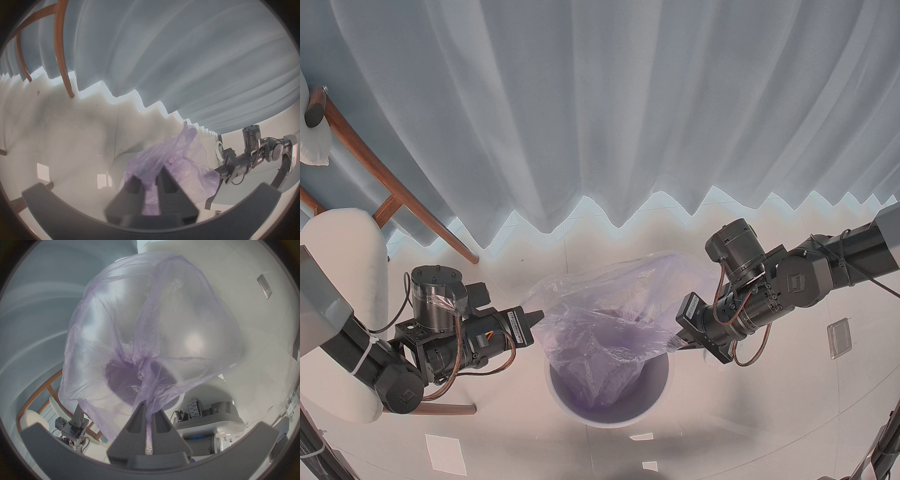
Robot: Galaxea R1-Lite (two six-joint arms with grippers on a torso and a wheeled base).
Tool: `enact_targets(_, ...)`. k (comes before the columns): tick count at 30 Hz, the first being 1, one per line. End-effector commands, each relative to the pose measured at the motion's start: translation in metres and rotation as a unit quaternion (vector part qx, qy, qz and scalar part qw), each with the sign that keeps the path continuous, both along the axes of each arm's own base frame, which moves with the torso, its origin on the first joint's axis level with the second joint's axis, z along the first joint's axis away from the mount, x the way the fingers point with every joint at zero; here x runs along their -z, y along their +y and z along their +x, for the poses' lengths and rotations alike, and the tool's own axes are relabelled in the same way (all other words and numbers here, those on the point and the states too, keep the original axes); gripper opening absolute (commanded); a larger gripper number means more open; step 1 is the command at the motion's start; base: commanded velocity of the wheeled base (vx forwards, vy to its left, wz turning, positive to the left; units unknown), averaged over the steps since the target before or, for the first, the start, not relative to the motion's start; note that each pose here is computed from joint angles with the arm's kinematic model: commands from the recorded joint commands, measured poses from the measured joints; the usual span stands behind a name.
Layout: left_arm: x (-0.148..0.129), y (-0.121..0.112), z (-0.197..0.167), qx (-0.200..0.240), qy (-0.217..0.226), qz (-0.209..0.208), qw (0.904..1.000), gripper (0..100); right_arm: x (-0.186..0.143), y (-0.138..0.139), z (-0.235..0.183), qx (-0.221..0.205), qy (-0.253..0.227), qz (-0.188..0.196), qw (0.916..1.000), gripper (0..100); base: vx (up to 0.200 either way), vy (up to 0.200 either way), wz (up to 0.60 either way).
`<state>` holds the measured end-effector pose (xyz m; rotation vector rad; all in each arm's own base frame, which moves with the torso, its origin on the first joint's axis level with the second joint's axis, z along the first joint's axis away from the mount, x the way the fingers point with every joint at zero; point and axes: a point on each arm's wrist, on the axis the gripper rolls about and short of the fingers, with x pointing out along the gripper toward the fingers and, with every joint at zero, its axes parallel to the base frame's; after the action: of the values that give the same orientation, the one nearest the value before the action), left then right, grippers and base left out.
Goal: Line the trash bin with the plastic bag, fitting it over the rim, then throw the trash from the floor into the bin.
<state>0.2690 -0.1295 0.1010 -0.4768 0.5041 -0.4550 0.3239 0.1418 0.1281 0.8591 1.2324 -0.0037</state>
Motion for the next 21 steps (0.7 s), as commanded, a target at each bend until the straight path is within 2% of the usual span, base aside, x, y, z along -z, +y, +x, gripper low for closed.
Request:
enact_targets(1,-0.002,0.001,-0.003,-0.001,-0.002,-0.003,1.0000,100,0.000,0.003,0.000,-0.005,-0.007,0.002,1.0000,0,0.000,0.000,0.00)
enact_targets(6,-0.026,0.001,-0.013,0.008,-0.040,-0.025,0.9988,100,0.002,0.006,-0.005,-0.012,-0.010,-0.006,0.9998,0,0.000,0.000,0.00)
enact_targets(9,-0.040,0.003,-0.015,0.030,-0.059,-0.031,0.9974,100,0.003,0.006,-0.012,-0.028,-0.012,-0.018,0.9994,0,0.000,0.000,0.00)
enact_targets(16,-0.053,0.000,-0.001,0.051,-0.081,0.017,0.9952,100,0.005,0.002,-0.025,-0.080,-0.029,-0.045,0.9953,0,0.000,0.000,0.00)
enact_targets(21,-0.053,0.004,0.012,0.052,-0.083,0.053,0.9937,100,0.006,0.001,-0.027,-0.105,-0.039,-0.060,0.9919,0,0.000,0.000,0.00)
